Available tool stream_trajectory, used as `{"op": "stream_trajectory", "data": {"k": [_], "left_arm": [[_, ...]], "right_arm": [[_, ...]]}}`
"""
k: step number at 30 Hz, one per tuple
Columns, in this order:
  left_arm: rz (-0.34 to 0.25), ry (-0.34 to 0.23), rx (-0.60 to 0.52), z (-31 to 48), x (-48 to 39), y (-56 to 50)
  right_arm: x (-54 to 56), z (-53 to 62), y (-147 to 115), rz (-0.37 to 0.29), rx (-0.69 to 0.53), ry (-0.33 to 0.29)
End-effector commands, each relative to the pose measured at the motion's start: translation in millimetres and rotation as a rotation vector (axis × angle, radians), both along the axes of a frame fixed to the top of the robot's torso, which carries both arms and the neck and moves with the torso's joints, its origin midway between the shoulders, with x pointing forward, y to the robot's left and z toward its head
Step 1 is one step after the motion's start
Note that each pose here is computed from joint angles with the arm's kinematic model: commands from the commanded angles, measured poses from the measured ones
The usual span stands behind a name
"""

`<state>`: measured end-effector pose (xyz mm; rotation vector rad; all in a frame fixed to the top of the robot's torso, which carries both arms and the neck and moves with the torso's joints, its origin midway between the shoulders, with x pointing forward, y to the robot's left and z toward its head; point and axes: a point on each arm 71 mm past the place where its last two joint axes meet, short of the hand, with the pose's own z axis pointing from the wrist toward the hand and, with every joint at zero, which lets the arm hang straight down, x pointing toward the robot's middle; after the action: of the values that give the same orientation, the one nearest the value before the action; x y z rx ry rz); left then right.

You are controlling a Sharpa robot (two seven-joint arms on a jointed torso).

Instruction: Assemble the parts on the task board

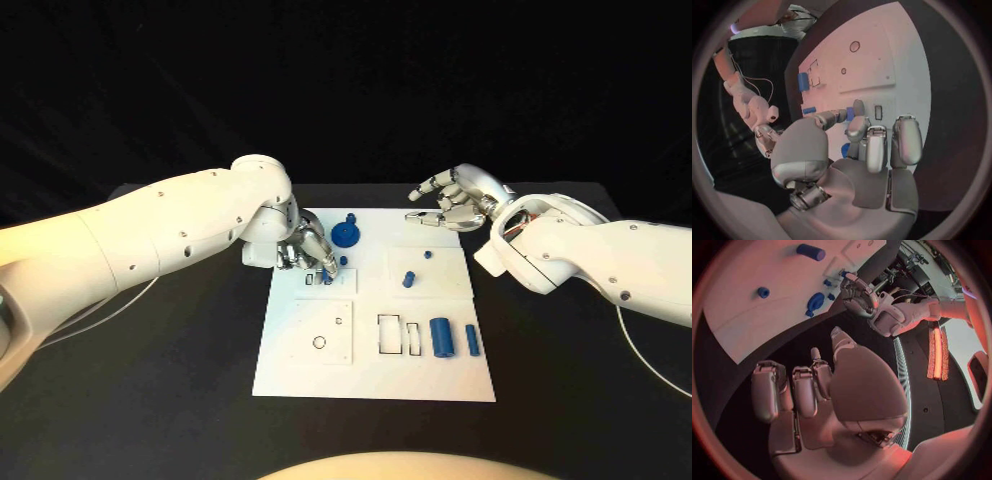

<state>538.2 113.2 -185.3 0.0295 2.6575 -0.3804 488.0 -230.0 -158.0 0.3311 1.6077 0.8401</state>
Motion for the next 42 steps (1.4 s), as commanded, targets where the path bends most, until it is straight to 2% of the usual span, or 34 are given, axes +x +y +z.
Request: {"op": "stream_trajectory", "data": {"k": [1,20,42], "left_arm": [[-0.02,0.02,0.009,-0.3,-1.3,-2.2],[-0.024,0.018,0.023,-2.0,-0.3,-2.7],[-0.028,0.022,0.045,-7.7,0.4,-0.4]], "right_arm": [[-0.4,-0.3,1.4,0.012,-0.002,0.0],[-0.7,-0.2,1.9,0.013,-0.001,0.0],[-1.0,-0.2,2.2,0.015,-0.001,0.0]]}}
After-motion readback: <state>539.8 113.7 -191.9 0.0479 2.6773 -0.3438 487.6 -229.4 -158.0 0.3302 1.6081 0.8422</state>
